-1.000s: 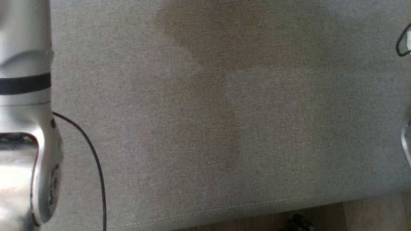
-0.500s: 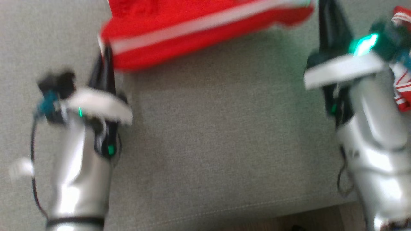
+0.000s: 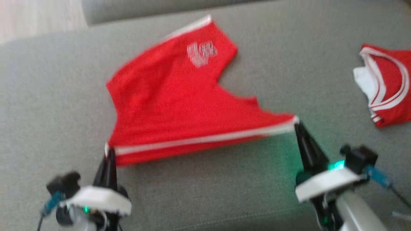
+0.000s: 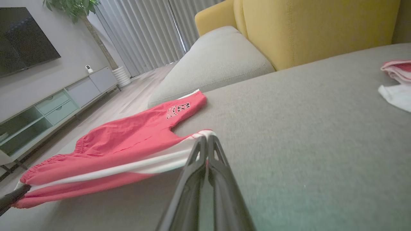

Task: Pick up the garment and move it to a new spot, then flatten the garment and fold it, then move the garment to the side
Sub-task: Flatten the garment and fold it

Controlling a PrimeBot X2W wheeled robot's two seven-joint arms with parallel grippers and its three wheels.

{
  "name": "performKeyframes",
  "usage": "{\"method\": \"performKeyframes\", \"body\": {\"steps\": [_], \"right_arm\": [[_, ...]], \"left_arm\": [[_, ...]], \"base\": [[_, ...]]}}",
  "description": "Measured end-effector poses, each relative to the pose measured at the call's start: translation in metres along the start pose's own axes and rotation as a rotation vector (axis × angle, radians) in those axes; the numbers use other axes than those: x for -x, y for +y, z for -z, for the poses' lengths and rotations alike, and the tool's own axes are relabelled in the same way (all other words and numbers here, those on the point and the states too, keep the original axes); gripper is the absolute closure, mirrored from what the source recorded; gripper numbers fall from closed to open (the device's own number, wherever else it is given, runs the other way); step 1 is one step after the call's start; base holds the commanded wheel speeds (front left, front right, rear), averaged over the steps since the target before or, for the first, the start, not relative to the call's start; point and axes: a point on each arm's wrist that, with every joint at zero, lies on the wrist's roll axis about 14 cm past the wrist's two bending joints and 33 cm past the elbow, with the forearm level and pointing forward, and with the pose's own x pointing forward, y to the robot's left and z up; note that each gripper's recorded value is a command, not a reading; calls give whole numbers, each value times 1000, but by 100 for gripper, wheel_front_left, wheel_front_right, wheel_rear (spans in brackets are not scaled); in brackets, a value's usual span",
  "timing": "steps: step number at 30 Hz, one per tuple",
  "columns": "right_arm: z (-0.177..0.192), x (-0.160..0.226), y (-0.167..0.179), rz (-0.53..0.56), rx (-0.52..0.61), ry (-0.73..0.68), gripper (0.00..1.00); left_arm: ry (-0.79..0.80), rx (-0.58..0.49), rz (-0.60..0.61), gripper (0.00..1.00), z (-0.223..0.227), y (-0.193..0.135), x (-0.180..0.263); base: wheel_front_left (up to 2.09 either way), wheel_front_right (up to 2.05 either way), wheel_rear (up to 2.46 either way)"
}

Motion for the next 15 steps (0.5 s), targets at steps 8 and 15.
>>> {"method": "performKeyframes", "body": {"steps": [8,15], "right_arm": [[2,46,7,8,-36,6,100],[-20,22,16,-46,52,-15,100]], "left_arm": [[-22,10,6,100,1,-7,49],[-84,18,20,100,-18,-13,48]], "base": [[0,0,0],[0,0,0]]}}
